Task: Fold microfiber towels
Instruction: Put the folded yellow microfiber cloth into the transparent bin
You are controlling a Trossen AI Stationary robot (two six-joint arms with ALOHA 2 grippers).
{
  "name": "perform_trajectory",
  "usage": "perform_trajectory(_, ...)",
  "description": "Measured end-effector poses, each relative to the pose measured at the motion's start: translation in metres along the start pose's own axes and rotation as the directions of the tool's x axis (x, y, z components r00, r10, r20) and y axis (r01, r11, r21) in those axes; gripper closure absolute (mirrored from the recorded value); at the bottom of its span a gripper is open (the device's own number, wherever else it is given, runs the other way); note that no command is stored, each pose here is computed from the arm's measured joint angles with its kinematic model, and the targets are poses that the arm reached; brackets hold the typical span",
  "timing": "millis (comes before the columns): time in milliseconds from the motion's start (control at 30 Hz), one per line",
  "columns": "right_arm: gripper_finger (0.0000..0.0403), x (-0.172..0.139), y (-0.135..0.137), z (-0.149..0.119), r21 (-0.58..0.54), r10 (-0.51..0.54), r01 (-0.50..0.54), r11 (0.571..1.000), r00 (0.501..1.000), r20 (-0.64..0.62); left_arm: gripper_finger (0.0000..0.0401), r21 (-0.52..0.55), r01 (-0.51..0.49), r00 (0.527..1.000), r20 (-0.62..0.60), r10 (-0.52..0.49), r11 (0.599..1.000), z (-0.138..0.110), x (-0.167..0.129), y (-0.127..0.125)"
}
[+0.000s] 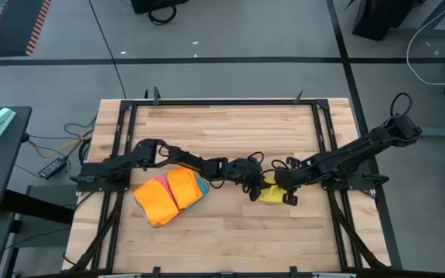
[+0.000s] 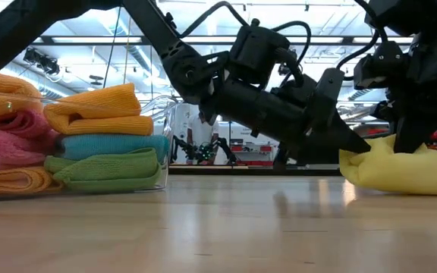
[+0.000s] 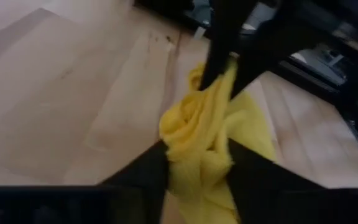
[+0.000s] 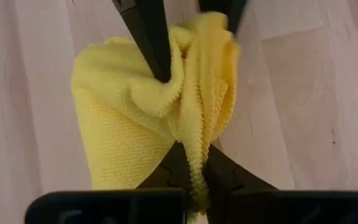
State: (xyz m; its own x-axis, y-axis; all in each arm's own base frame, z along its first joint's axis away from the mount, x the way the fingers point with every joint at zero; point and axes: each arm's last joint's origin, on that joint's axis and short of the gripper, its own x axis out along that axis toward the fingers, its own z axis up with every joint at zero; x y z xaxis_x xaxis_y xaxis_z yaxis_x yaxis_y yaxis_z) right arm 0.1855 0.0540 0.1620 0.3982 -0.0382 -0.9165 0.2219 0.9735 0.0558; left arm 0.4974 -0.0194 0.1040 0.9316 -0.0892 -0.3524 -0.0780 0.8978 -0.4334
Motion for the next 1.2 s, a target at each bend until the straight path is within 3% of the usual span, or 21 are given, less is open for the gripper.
perform_trajectory(200,0.0352,0.000,0.000,0.000,0.000,0.002,-0.002,1.000,1.000,0.000,0.0379,0.025,0.046,0.999,-0.017,-0.045,0.999,0.000,0.000,-0.002)
perform_trajectory(467,0.0264,-0.005,-0.001,0.001,0.017,0.012,-0.012,1.000,1.000,0.019,0.0382,0.044,0.098,0.994,-0.045,-0.096,0.994,0.013,-0.007,-0.007)
perform_trajectory(767,0.0164,-0.041,-0.010,-0.001,0.075,0.086,-0.100,0.992,0.981,0.174,0.0379,0.021,0.036,0.959,-0.282,-0.029,0.999,0.042,-0.043,-0.003)
perform_trajectory(1000,0.0152,-0.052,-0.007,-0.004,0.064,0.029,-0.048,0.997,0.962,0.273,0.0382,-0.067,0.058,0.870,-0.486,-0.083,0.996,0.053,-0.078,-0.017)
perform_trajectory(1200,0.0154,-0.051,-0.004,-0.004,0.030,-0.020,0.011,0.999,0.951,0.309,0.0380,-0.100,0.006,0.790,-0.610,-0.066,0.995,0.054,-0.105,-0.035)
